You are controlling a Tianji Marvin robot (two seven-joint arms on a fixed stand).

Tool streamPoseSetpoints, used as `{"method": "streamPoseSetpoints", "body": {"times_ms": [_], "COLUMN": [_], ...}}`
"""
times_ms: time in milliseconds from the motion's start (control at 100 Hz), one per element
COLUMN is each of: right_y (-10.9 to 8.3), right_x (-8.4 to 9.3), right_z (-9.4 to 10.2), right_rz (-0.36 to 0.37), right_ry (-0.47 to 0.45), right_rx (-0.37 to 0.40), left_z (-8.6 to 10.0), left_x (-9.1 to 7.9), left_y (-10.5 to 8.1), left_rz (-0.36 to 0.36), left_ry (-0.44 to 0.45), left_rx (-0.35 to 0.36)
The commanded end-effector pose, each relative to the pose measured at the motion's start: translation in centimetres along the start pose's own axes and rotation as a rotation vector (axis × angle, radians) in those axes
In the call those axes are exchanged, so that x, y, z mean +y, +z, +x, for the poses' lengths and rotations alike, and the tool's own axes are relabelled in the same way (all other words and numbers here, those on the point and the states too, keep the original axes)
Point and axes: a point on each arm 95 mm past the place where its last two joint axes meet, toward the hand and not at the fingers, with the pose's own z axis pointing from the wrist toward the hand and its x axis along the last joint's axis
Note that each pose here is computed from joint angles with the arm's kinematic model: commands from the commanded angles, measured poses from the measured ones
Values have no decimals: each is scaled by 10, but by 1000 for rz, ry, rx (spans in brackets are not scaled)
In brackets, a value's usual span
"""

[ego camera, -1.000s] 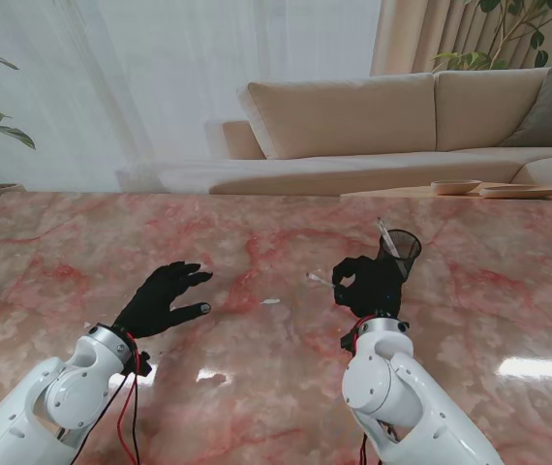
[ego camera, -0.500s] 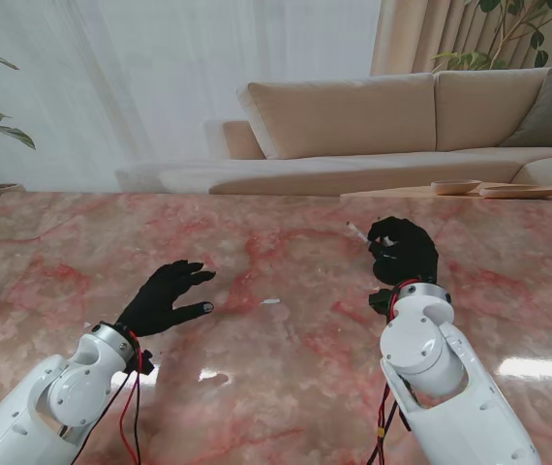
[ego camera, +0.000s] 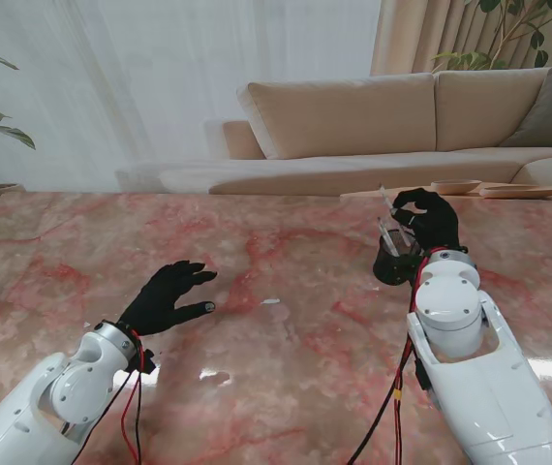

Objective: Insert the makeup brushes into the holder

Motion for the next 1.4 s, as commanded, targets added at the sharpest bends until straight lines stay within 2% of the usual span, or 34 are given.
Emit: {"method": "streamPoseSetpoints", "body": {"times_ms": [0,130,370,750,1070,1390], "right_y": [6,17,37,60,69,69], "right_x": [1,5,9,1,-10,-18], "right_z": [-5,-11,-23,-45,-67,-93], "right_rz": [9,15,7,8,6,-9], "right_ry": [28,99,159,227,265,269], "right_rx": [-23,-47,-77,-110,-165,-239], "left_z": [-2,-3,-7,-10,-11,-11], "left_x": [4,4,4,5,5,9], "left_y": [-1,0,1,3,5,7], "left_rz": [-11,-19,-31,-56,-71,-85], "left_ry": [-4,-3,-4,-2,1,-3], "left_rx": [-10,-17,-33,-48,-57,-60]}}
